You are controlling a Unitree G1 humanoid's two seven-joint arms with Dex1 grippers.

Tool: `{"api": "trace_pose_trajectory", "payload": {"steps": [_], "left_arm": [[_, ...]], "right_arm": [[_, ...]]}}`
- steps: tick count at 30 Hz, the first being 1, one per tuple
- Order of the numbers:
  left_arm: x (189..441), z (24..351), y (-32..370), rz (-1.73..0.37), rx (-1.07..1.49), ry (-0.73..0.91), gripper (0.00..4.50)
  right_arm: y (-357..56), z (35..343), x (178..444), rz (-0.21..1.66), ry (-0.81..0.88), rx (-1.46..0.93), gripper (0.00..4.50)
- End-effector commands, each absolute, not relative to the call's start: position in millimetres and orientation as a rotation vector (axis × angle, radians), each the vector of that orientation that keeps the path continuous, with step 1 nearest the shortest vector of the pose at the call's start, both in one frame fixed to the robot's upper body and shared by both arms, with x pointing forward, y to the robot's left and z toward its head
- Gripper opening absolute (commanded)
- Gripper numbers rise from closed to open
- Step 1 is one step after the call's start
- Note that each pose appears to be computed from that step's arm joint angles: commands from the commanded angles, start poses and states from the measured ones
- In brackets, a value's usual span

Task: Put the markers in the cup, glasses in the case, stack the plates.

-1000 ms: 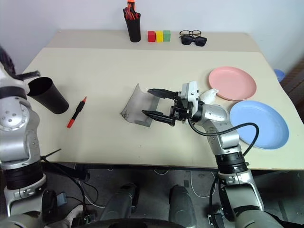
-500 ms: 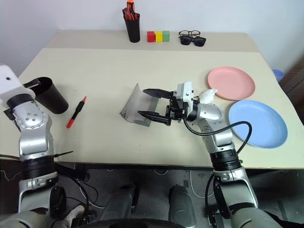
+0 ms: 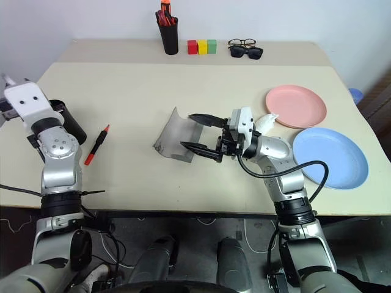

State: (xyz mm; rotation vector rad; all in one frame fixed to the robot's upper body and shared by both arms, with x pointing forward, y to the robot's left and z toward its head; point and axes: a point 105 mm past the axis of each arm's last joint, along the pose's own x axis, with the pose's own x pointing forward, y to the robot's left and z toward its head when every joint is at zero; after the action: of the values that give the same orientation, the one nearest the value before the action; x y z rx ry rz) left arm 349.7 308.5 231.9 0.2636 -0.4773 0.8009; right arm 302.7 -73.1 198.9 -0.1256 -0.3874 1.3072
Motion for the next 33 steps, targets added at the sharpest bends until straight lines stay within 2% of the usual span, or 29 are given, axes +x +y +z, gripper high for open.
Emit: {"api": "trace_pose_trajectory", "payload": {"steps": [1,2,6,9,12,14,18,25,33], "left_arm": [[347.3,236.3,301.7,0.776,0.249,-0.514,3.77],[347.1,236.5,299.2,0.755,0.227,-0.520,4.23],[347.7,241.3,279.8,0.590,0.113,-0.507,4.23],[355.0,225.5,247.6,0.293,0.051,-0.273,4.23],[339.8,211.5,215.0,-0.005,0.096,-0.079,4.23],[330.5,194.9,211.0,-0.127,0.176,0.101,4.23],[314.0,173.4,227.8,-0.129,0.203,0.346,4.23],[293.6,146.1,252.3,0.036,0.208,0.564,4.23],[310.3,140.0,279.2,0.181,0.166,0.611,4.23]], "right_arm": [[-77.9,212.2,298.7,1.285,-0.443,-0.154,3.45],[-78.1,211.8,299.0,1.282,-0.441,-0.155,3.45],[-79.1,210.9,300.3,1.274,-0.435,-0.157,3.45],[-79.7,210.3,301.7,1.269,-0.431,-0.160,3.45],[-79.9,209.8,302.6,1.265,-0.428,-0.162,3.45],[-80.0,208.9,302.5,1.263,-0.426,-0.163,3.45],[-81.0,206.7,302.7,1.257,-0.421,-0.164,3.45],[-82.1,202.2,303.3,1.238,-0.415,-0.152,3.45],[-80.4,199.8,303.6,1.237,-0.413,-0.151,3.45]]}}
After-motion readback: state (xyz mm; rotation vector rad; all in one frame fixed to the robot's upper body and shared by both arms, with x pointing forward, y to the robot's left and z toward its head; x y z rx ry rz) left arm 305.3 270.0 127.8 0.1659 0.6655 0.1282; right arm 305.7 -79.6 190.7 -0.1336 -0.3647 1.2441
